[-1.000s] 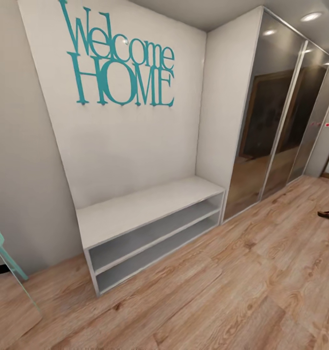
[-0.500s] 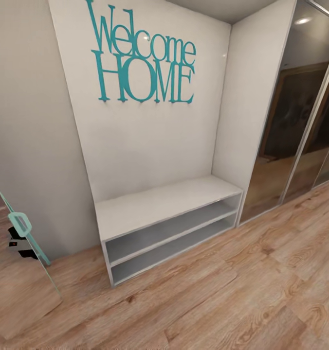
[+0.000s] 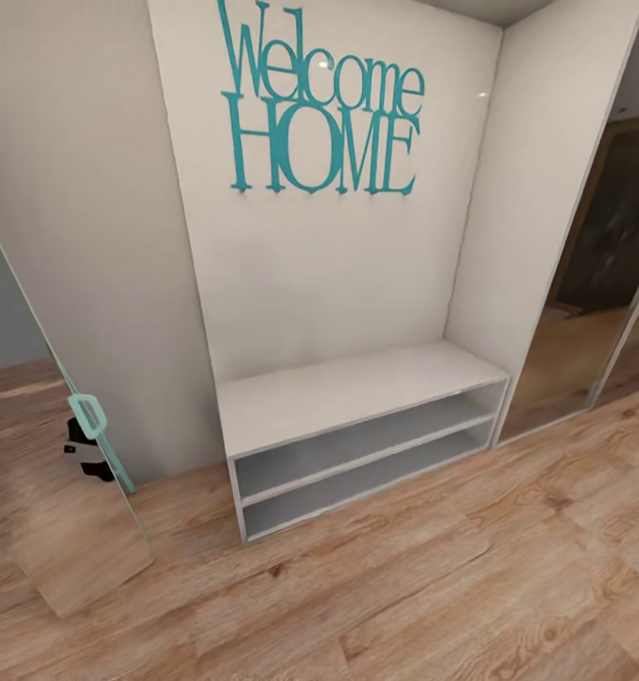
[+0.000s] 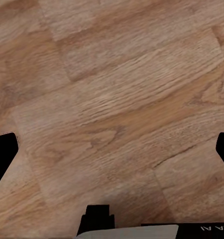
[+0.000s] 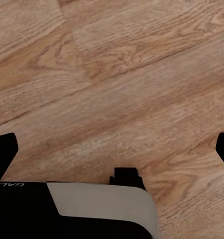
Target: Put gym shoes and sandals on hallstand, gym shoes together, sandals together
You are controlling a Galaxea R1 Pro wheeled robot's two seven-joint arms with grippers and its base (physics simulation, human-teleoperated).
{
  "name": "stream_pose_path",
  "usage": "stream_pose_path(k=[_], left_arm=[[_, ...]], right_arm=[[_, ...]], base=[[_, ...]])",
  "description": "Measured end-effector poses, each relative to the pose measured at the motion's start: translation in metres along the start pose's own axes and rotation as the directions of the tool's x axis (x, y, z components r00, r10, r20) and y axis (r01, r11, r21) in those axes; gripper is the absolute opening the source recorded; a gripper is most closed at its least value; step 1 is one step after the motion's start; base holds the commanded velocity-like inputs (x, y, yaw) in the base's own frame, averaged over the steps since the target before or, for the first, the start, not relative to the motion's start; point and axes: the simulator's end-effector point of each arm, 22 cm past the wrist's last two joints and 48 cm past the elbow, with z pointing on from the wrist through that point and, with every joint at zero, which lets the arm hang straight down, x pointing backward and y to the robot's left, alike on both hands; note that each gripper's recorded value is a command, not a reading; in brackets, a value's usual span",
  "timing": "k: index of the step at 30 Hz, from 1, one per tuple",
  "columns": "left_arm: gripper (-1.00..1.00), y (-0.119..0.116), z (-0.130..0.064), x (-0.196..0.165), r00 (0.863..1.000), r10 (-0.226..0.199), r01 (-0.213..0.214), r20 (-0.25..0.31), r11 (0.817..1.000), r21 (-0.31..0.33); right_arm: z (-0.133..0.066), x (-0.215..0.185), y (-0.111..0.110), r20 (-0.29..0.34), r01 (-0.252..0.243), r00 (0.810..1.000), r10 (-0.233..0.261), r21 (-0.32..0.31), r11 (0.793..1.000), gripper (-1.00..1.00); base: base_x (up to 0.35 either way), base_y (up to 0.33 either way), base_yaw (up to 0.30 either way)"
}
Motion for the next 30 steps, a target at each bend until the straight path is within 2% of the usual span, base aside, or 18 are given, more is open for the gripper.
stream_pose_path(k=[14, 30], left_arm=[[1.0, -0.001, 0.001, 0.008, 1.0, 0.015, -0.014, -0.018, 1.0, 0.003], [1.0, 0.002, 0.002, 0.015, 0.999, 0.0, 0.0, -0.035, 1.0, -0.003]], right_arm=[[0.0, 0.006, 0.0, -0.015, 0.0, 1.0, 0.0, 0.0, 1.0, 1.0], [0.001, 0.013, 0.0, -0.033, 0.001, 0.999, -0.001, 0.0, 1.0, 1.0]], base=[[0.0, 0.0, 0.221], [0.0, 0.0, 0.22]])
